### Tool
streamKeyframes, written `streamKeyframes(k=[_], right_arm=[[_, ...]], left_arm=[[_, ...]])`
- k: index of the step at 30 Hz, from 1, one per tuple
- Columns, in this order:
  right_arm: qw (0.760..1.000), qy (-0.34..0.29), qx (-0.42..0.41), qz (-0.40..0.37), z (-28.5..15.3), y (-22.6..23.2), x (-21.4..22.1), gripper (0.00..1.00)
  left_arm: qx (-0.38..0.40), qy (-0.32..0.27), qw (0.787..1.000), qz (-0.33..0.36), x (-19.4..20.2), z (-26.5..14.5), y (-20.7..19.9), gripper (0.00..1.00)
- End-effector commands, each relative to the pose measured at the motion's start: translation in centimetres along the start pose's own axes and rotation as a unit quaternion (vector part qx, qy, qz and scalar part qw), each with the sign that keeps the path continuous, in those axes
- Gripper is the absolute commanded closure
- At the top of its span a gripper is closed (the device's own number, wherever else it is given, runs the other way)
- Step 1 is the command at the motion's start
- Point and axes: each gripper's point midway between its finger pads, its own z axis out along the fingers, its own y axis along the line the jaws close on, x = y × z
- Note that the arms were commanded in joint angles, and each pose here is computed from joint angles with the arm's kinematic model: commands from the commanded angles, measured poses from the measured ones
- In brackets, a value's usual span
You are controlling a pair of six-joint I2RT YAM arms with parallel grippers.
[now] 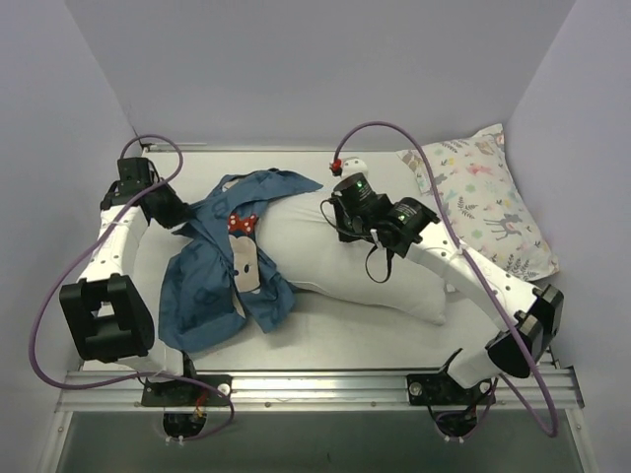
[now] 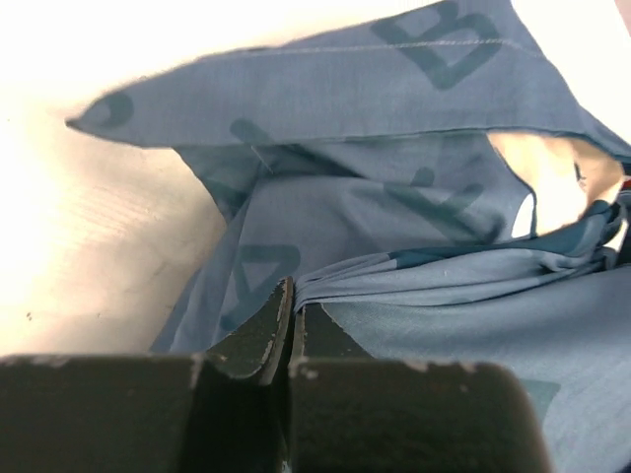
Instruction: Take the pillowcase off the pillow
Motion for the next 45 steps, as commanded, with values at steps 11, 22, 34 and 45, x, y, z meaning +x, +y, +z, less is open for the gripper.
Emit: streamKeyframes(k=[11,22,34,45], right_arm=[[0.995,-0.007,0.094,0.009,-7.0,-8.2,-1.4,1.0],[0.978,-0.035,-0.063,-0.196,-5.0,5.8,1.0,0.15],[0.921,-0.006,0.04,-0.388,4.6,9.3,10.3,0.0],[0.955,0.03,0.053,-0.29,5.8,8.4,6.4,1.0]], left_arm=[[-0.047,-0.107,0.992,0.038,-7.0,-1.1,1.6,0.99],[0.032,-0.107,0.982,0.154,-1.9,-4.5,-5.9,0.22],[0.021,-0.161,0.978,0.131,2.8,-11.0,-5.2,0.03],[0.098,-0.149,0.975,0.131,7.5,-14.9,-5.2,0.03]])
